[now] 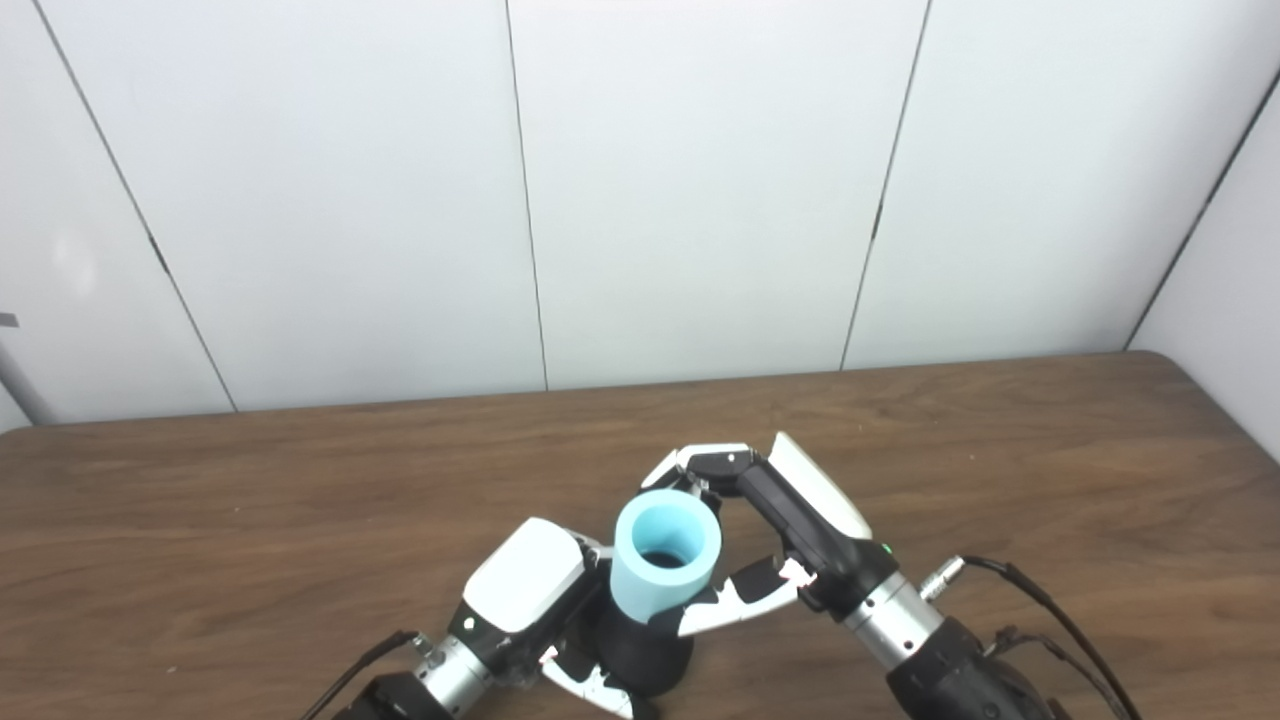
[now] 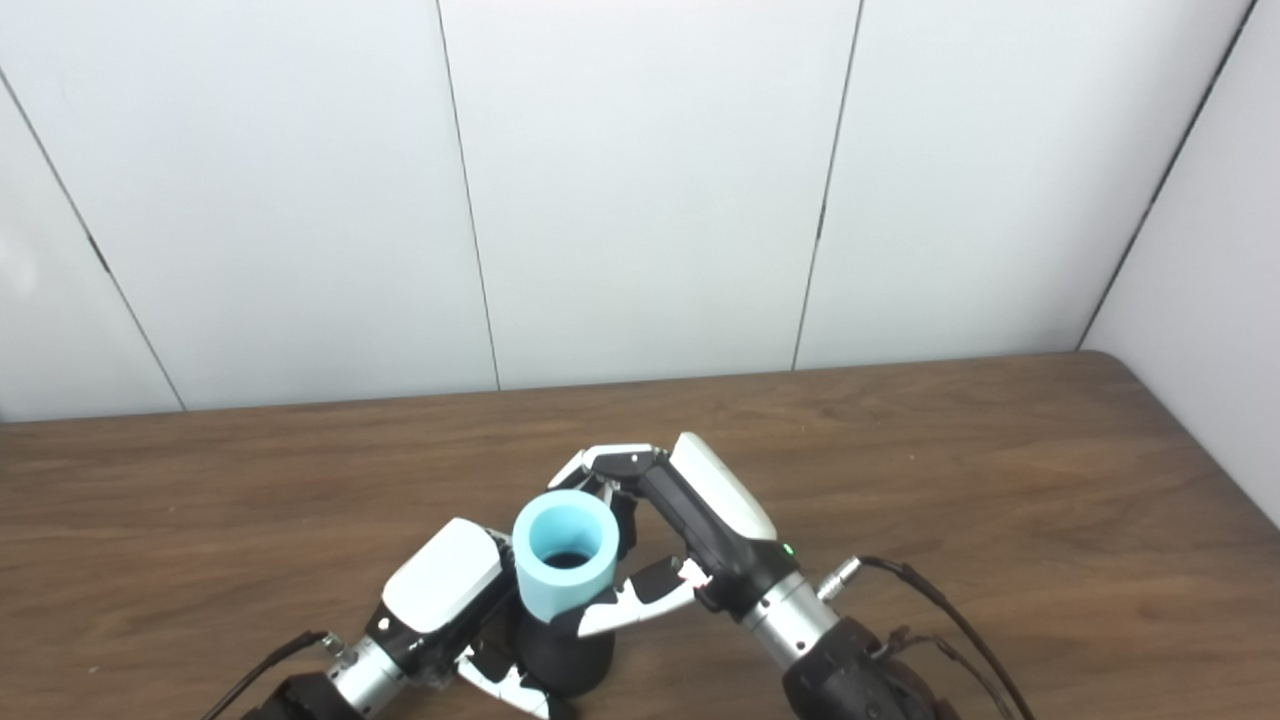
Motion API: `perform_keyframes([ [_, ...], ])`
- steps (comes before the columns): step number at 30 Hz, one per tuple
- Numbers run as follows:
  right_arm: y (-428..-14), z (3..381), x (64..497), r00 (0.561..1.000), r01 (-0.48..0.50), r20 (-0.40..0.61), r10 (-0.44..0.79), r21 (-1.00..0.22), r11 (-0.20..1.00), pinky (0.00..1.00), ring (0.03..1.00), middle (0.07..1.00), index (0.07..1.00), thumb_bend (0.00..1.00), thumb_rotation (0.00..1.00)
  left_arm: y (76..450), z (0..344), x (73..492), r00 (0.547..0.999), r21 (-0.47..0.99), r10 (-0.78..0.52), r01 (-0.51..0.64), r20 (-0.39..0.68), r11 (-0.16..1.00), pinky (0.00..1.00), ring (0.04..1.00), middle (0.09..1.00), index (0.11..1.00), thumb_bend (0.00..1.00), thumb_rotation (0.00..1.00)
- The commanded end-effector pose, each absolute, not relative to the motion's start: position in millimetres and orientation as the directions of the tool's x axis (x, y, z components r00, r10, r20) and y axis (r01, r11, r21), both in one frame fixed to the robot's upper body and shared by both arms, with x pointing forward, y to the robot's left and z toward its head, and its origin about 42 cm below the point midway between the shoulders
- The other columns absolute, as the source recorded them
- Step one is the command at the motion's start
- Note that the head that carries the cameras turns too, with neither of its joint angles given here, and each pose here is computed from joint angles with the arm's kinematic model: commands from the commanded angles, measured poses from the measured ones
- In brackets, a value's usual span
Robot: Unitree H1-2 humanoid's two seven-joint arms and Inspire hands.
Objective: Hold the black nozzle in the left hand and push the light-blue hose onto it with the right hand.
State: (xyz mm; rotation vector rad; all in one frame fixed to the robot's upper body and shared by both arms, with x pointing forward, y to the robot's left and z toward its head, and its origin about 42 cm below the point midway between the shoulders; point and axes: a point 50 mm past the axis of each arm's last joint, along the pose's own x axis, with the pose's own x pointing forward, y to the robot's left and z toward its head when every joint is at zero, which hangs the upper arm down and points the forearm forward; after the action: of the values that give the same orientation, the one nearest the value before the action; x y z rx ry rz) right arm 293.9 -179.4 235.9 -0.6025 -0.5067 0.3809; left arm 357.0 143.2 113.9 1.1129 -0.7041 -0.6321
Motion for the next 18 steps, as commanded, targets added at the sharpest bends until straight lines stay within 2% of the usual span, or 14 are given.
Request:
perform_keyframes([
  [1, -175.8, 242.6, 292.9, 0.786, -0.188, 0.371, 0.494, -0.617, 0.764, 0.22, 0.287, 0.44, 0.531, 0.52, 0.0, 144.8, 59.6, 314.7, 0.654, 0.919, -0.754, 0.261, 0.057, 0.296, 0.2, 0.284, 0.415, 0.515, 0.52, 0.0],
  [5, -176.0, 241.2, 292.7, 0.787, -0.188, 0.367, 0.495, -0.622, 0.76, 0.22, 0.286, 0.439, 0.531, 0.52, 0.0, 145.4, 60.1, 313.7, 0.654, 0.917, -0.754, 0.26, 0.064, 0.303, 0.25, 0.346, 0.446, 0.506, 0.52, 0.0],
  [8, -176.9, 241.2, 292.4, 0.79, -0.177, 0.364, 0.493, -0.635, 0.752, 0.24, 0.304, 0.444, 0.529, 0.52, 0.0, 146.3, 60.2, 313.2, 0.654, 0.915, -0.754, 0.263, 0.064, 0.306, 0.23, 0.325, 0.448, 0.51, 0.52, 0.0],
  [11, -179.2, 241.7, 292.6, 0.793, -0.154, 0.367, 0.486, -0.652, 0.743, 0.19, 0.257, 0.431, 0.533, 0.52, 0.0, 147.0, 59.9, 312.9, 0.653, 0.916, -0.755, 0.263, 0.062, 0.302, 0.25, 0.346, 0.459, 0.506, 0.52, 0.0],
  [13, -181.3, 242.6, 292.8, 0.796, -0.156, 0.367, 0.481, -0.644, 0.749, 0.25, 0.315, 0.445, 0.527, 0.52, 0.0, 147.3, 59.9, 312.7, 0.653, 0.917, -0.755, 0.265, 0.057, 0.298, 0.25, 0.345, 0.459, 0.506, 0.52, 0.0],
  [18, -185.7, 246.4, 293.1, 0.797, -0.16, 0.373, 0.476, -0.629, 0.76, 0.24, 0.312, 0.46, 0.521, 0.52, 0.0, 148.1, 59.6, 312.3, 0.654, 0.915, -0.754, 0.264, 0.063, 0.305, 0.22, 0.309, 0.44, 0.515, 0.52, 0.0],
])
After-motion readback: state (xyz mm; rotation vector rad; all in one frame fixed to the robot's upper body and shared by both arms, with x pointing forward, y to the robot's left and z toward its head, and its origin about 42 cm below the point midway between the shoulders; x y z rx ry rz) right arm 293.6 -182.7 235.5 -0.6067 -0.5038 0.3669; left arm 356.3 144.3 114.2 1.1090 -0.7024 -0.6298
